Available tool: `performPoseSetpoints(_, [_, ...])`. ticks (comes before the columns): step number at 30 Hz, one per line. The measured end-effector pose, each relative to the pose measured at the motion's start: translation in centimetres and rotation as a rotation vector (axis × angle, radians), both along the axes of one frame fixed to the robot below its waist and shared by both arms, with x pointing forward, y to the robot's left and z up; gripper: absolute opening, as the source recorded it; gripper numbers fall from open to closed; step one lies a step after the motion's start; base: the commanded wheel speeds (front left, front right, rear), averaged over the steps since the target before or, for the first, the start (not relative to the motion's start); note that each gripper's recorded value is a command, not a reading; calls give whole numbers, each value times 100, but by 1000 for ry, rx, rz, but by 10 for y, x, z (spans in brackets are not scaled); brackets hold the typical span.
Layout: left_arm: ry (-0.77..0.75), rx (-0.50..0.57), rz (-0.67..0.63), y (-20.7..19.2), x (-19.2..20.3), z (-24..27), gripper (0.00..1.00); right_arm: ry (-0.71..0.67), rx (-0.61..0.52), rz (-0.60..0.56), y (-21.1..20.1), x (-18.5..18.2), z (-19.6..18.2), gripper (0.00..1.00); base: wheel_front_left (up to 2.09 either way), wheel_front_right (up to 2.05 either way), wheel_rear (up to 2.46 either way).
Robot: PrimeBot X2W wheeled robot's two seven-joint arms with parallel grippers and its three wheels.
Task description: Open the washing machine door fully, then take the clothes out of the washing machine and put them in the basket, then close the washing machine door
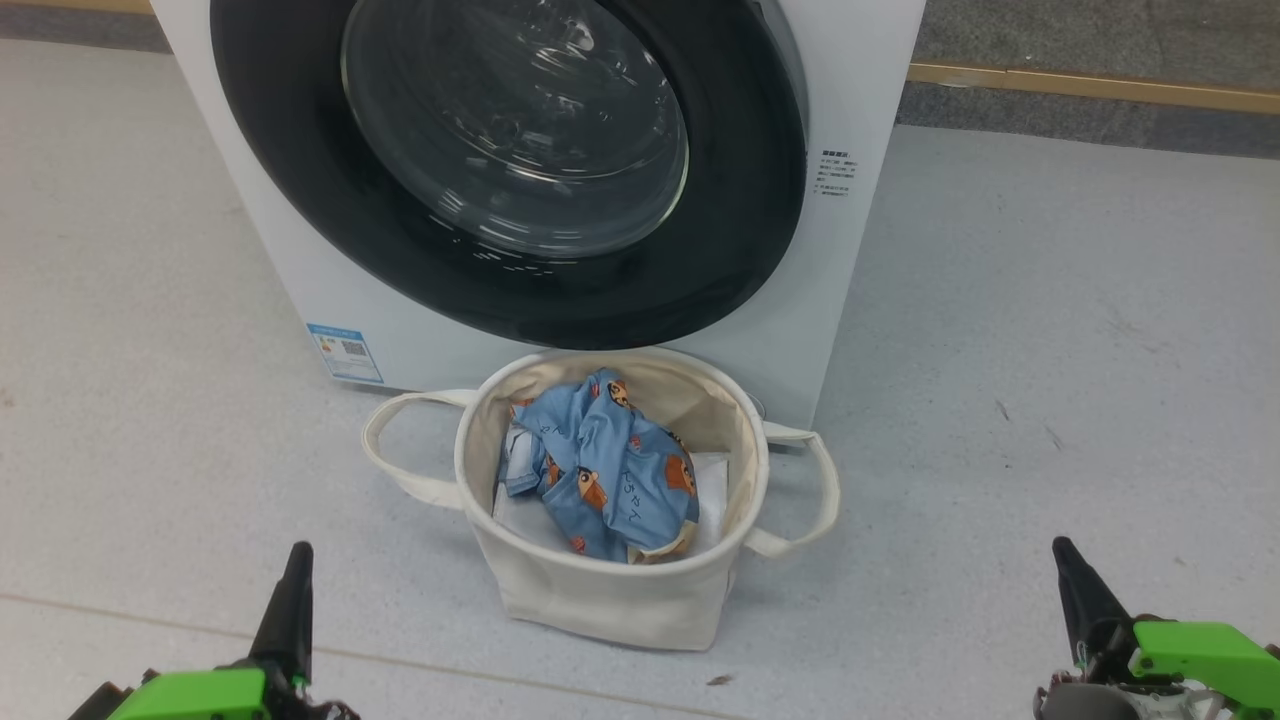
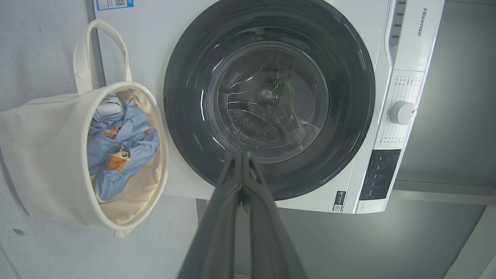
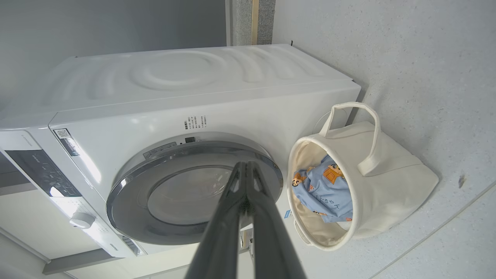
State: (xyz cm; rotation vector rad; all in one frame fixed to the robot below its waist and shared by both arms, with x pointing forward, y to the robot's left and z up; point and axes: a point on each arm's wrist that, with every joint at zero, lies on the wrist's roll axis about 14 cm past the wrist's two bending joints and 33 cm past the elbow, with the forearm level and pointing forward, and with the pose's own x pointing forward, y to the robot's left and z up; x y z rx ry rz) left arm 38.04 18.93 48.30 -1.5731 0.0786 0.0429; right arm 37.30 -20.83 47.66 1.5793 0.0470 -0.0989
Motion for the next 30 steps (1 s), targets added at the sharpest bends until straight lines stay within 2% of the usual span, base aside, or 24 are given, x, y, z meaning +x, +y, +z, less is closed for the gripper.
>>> performPoseSetpoints(30, [0, 0, 0, 0, 0, 0, 0, 0, 2, 0, 0, 0, 0, 0, 0, 0, 0])
